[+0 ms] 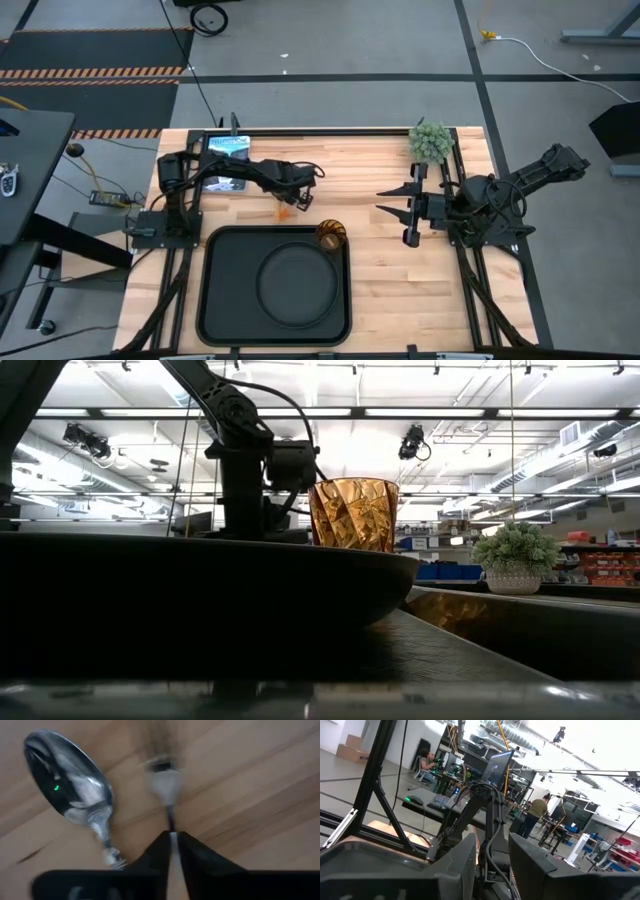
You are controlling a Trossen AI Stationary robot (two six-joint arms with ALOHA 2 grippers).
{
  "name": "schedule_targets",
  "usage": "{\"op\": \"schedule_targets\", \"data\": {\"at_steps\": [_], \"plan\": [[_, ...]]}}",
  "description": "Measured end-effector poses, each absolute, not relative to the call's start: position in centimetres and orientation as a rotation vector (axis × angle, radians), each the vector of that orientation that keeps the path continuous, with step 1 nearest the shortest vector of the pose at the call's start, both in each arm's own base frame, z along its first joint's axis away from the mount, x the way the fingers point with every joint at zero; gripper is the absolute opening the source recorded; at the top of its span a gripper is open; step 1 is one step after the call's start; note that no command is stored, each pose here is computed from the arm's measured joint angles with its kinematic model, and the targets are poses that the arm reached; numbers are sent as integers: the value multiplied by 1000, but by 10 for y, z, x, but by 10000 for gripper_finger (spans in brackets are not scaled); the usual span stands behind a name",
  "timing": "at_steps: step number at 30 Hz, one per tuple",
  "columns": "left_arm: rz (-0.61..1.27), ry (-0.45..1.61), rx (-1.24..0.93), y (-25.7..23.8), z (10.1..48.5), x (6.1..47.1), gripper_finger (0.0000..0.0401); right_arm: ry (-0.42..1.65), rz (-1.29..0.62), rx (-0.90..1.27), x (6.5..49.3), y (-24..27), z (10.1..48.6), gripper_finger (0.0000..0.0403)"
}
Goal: Pick and place plate/cup/fork/spoon on tray
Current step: Put the orange fork to the left of the black plate on the black serving tray
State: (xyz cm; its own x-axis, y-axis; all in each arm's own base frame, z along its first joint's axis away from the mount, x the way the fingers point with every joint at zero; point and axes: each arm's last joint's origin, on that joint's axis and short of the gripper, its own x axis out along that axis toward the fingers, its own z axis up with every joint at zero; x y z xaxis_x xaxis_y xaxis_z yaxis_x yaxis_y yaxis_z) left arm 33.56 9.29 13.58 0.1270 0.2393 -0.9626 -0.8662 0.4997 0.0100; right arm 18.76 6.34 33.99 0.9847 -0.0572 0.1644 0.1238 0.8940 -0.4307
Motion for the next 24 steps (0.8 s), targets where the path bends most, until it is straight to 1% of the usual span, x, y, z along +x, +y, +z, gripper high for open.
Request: {"op": "schedule_targets", "data": {"at_steps": [2, 3, 10, 13, 19, 24], "plan": [[895, 1173, -660, 93, 136, 336, 17, -149, -95, -463, 188, 63, 340, 121], [896, 1172, -661, 93, 136, 336, 13, -148, -96, -466, 188, 63, 340, 121], [922, 1129, -682, 95, 137, 338, 9, -147, -99, -471, 188, 63, 340, 121], [917, 1082, -691, 95, 145, 339, 8, -144, -96, -471, 187, 64, 339, 121], [887, 1005, -719, 78, 198, 336, 7, -121, -58, -484, 184, 69, 337, 121], [896, 973, -761, 41, 246, 322, 7, -141, -18, -476, 168, 70, 343, 121]]}}
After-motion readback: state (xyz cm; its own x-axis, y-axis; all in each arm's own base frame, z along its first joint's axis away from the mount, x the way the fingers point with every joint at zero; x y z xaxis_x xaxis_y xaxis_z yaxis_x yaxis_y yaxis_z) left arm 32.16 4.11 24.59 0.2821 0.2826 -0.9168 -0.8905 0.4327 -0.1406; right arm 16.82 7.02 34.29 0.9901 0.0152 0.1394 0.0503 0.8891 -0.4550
